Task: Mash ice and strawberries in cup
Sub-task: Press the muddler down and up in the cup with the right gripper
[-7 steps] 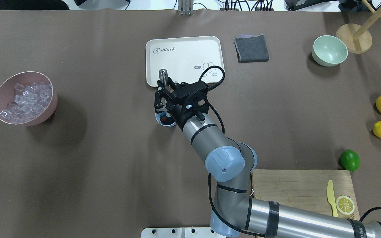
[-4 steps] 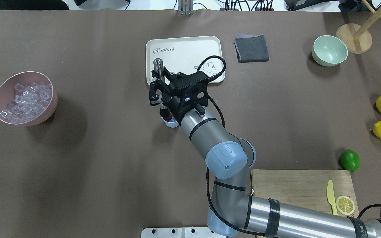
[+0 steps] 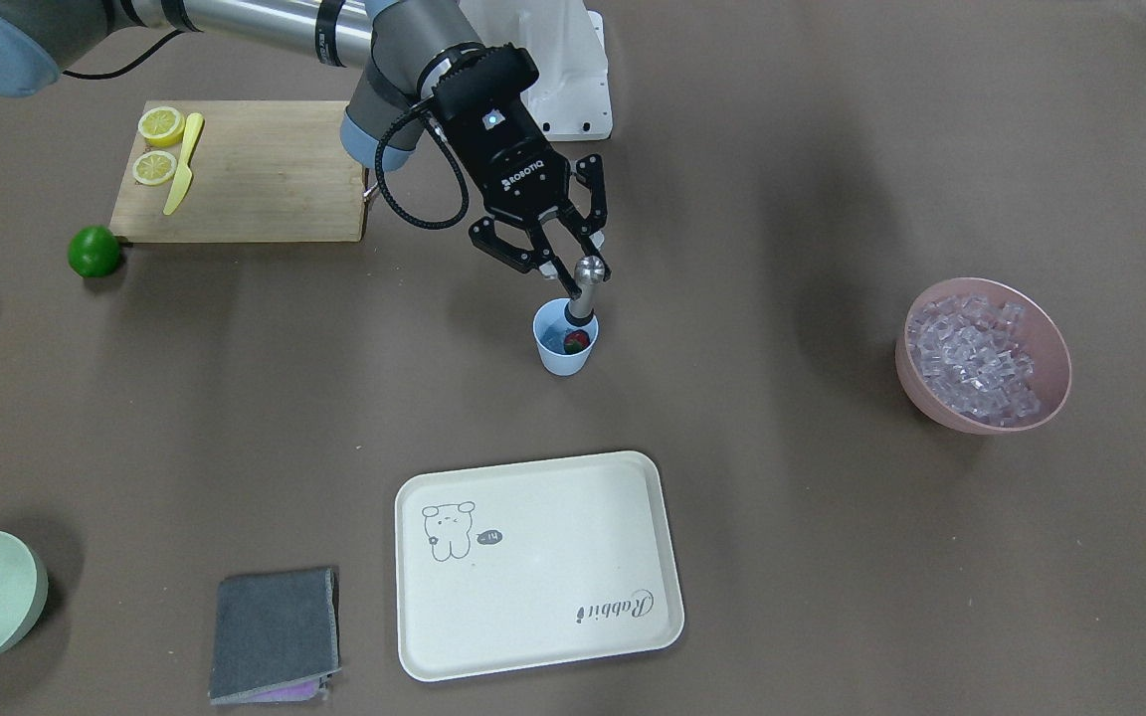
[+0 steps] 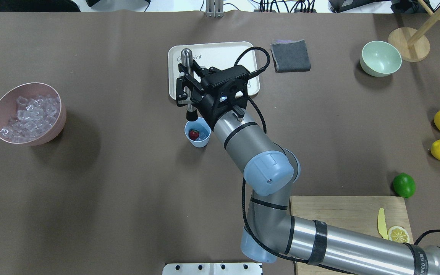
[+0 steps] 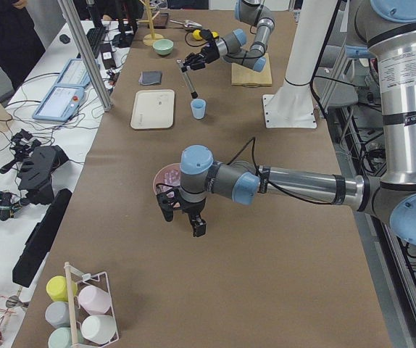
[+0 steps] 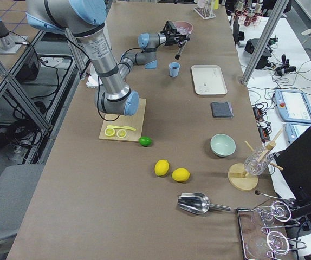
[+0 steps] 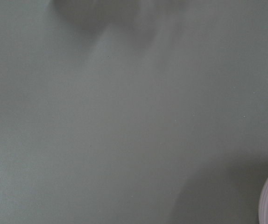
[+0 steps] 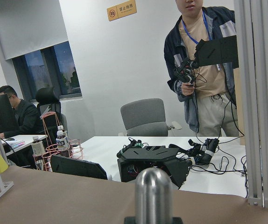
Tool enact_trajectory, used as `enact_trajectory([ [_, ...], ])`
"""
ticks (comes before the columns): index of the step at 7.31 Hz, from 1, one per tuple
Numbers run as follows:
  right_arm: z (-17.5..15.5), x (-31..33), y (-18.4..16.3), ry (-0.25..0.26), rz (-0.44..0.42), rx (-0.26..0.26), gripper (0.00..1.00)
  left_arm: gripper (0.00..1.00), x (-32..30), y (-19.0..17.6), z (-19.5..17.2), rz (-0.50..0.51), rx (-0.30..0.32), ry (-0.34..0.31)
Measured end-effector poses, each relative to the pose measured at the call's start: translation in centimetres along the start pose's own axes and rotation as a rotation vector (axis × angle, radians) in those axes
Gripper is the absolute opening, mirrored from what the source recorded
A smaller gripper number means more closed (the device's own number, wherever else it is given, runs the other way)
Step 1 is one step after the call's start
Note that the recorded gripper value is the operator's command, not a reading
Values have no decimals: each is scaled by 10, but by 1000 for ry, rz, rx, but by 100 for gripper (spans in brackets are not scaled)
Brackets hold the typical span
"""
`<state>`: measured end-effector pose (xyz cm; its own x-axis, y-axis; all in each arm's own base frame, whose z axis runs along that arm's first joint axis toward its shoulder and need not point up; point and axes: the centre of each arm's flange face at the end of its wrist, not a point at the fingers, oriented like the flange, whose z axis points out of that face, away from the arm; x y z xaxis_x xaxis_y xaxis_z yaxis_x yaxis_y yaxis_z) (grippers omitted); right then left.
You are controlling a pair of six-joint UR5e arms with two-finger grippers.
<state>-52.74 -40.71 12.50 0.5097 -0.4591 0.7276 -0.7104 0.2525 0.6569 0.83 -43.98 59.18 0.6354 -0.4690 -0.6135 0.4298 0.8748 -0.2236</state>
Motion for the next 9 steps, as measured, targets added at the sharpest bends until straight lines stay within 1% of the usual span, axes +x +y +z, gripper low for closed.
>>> enact_trajectory([
  [4,13,15,39,35,-44,-54,0,97,-5,-7,12,8,0,0],
  [6,11,13,51,32,-50,-72,0,97,-10,-11,21,18,8,9],
  [9,10,11,62,34,-56,-89,0,97,-11,-12,22,22,10,13],
])
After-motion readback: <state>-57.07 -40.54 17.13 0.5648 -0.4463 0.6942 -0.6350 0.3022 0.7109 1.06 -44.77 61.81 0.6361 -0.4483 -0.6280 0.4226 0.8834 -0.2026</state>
